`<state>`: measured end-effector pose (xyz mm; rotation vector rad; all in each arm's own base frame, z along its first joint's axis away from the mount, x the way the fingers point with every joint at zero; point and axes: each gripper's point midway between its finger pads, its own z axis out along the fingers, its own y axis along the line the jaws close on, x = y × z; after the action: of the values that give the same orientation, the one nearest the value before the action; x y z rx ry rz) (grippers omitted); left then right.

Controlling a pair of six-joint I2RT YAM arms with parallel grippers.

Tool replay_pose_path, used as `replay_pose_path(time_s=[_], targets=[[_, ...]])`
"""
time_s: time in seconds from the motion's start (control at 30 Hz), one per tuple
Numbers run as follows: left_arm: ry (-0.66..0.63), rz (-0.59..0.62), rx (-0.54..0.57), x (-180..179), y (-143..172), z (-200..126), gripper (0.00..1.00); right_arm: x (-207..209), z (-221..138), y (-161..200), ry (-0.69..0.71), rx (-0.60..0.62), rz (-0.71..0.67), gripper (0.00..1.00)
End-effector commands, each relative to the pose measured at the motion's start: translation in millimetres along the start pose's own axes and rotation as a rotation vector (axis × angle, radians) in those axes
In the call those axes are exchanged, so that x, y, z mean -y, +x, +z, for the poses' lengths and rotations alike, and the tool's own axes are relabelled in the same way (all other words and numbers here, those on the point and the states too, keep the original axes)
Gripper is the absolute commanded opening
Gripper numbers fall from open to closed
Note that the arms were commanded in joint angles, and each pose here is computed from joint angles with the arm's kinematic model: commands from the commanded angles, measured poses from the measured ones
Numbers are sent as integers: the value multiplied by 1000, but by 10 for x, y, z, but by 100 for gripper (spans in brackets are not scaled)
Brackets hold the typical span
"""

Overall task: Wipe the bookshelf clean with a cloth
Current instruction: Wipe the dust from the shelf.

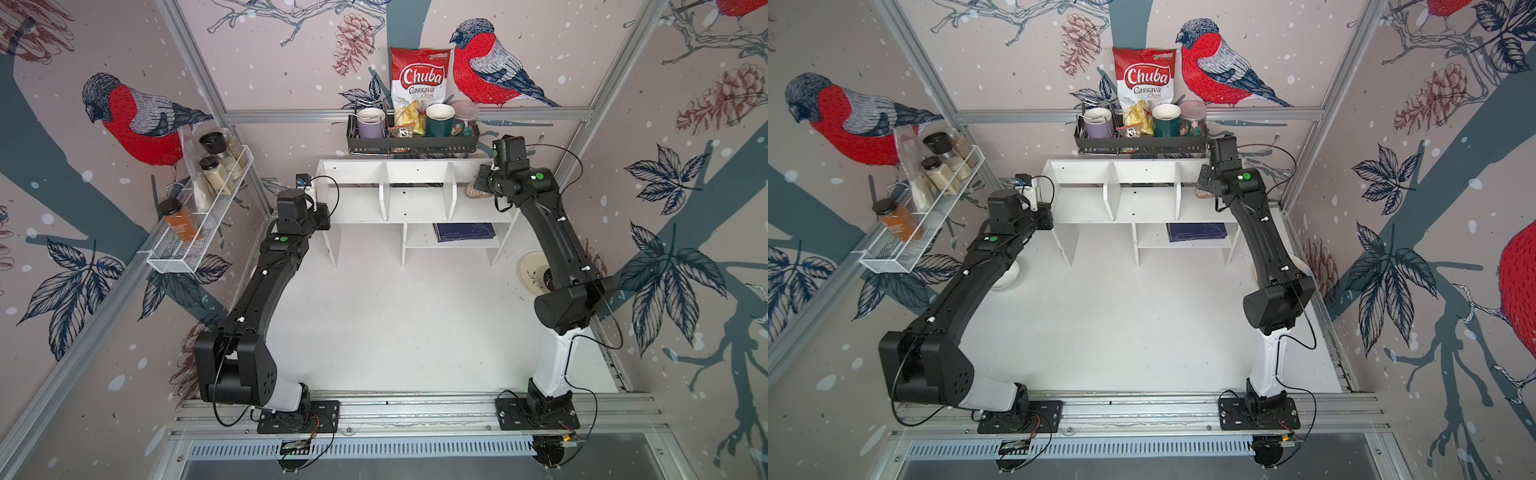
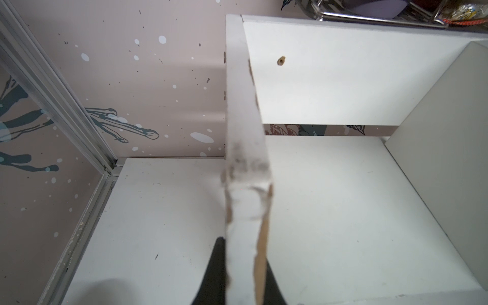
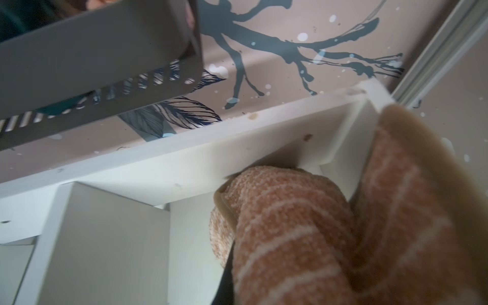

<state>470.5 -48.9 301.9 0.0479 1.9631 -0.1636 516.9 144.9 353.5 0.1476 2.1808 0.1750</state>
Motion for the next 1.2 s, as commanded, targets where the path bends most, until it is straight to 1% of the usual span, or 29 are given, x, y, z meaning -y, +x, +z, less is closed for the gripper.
replay_pose_path(time_s=[0.0, 0.1, 0.17, 0.23, 0.33, 0.5, 0.63, 0.77, 0.87, 1.03, 1.17], targets=[[183, -85, -176, 370, 426, -9, 0, -136, 7, 102, -56, -35, -6, 0], [179, -90, -183, 364, 445, 11, 0, -218, 12, 323, -103, -85, -12, 0], [179, -91, -188, 362, 458, 17, 0, -188, -2, 474, -112, -97, -8, 0], [177, -88, -189, 364, 456, 16, 0, -107, -57, 587, -114, -96, 2, 0], [170, -80, -192, 366, 462, 8, 0, 122, -146, 650, -73, -77, 16, 0], [171, -78, -209, 372, 496, 35, 0, 549, -251, 474, 62, -37, 26, 0], [182, -76, -218, 393, 516, 45, 0, 652, -216, 246, 127, 2, 19, 0], [186, -66, -225, 401, 526, 44, 0, 520, -161, 50, 106, 41, 28, 0], [184, -64, -229, 395, 532, 48, 0, 309, -93, 25, 48, 42, 25, 0], [181, -59, -238, 390, 546, 56, 0, -81, -69, 142, -67, 27, 3, 0], [187, -63, -243, 400, 553, 67, 0, -152, -104, 352, -95, -8, -9, 0]])
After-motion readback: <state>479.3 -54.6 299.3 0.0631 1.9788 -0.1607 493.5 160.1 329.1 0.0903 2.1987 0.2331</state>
